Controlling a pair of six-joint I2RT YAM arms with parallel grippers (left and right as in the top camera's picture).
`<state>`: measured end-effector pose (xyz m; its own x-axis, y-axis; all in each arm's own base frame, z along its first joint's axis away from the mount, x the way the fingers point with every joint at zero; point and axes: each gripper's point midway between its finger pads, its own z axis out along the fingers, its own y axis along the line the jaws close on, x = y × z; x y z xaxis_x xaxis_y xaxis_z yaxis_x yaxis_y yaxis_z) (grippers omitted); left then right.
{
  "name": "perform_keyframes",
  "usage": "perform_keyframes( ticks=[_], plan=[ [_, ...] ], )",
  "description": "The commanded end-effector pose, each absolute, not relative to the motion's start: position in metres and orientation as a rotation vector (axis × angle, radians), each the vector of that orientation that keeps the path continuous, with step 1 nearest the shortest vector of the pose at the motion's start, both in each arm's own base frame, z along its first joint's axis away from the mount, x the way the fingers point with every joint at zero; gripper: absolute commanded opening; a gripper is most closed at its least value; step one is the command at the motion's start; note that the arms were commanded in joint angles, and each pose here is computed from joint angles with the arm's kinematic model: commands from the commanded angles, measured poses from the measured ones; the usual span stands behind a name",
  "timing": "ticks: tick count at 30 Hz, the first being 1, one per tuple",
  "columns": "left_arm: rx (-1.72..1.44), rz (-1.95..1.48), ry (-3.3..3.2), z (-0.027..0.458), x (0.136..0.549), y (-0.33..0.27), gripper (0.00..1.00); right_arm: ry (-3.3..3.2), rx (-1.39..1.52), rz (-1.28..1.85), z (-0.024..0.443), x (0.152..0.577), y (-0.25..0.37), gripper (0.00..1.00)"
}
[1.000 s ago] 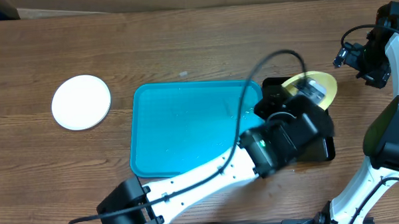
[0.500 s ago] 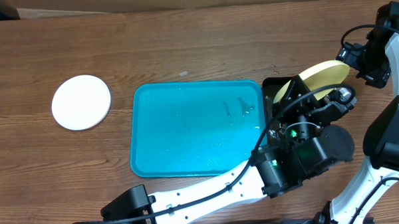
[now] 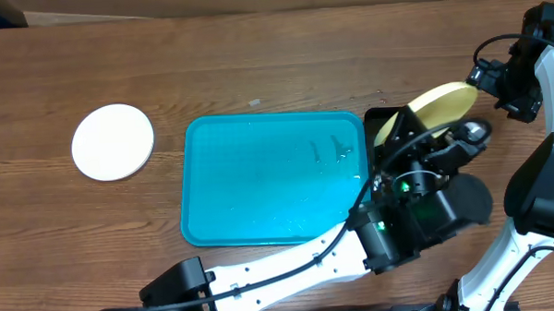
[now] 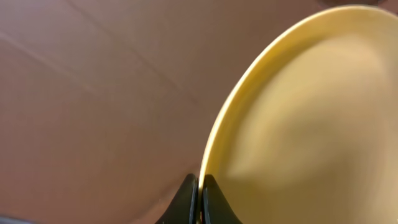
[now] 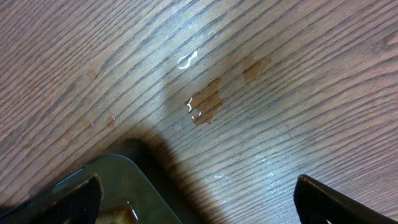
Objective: Clean dirty plates on tray and stack at the side
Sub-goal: 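Carry the yellow plate left and stack it on the white plates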
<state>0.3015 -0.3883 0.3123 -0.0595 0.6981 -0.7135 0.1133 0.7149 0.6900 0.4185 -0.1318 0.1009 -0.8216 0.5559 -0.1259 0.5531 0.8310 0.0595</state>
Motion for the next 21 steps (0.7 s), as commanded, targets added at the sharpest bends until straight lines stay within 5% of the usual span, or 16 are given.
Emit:
perform_keyframes(
  ticks=[1, 6, 13, 21],
  plan=[
    [0.565, 0.337, 1.722, 0.284, 0.317, -0.387, 0.04, 2.842, 0.878, 0.038, 0.111, 0.42, -0.133, 1.0],
    [0.657, -0.154, 2.127, 0.203, 0.316, -0.399, 0.04, 2.842, 0.878, 0.038, 0.111, 0.42, -0.133, 1.0],
    [0.476, -0.691, 2.405, 0.187, 0.356, -0.368, 0.04, 2.842, 0.878, 0.038, 0.111, 0.42, -0.133, 1.0],
    [-0.163, -0.794, 2.612, 0.167, 0.437, -0.181, 0.04, 2.842, 0.878, 0.038, 0.111, 0.42, -0.133, 1.0]
  ],
)
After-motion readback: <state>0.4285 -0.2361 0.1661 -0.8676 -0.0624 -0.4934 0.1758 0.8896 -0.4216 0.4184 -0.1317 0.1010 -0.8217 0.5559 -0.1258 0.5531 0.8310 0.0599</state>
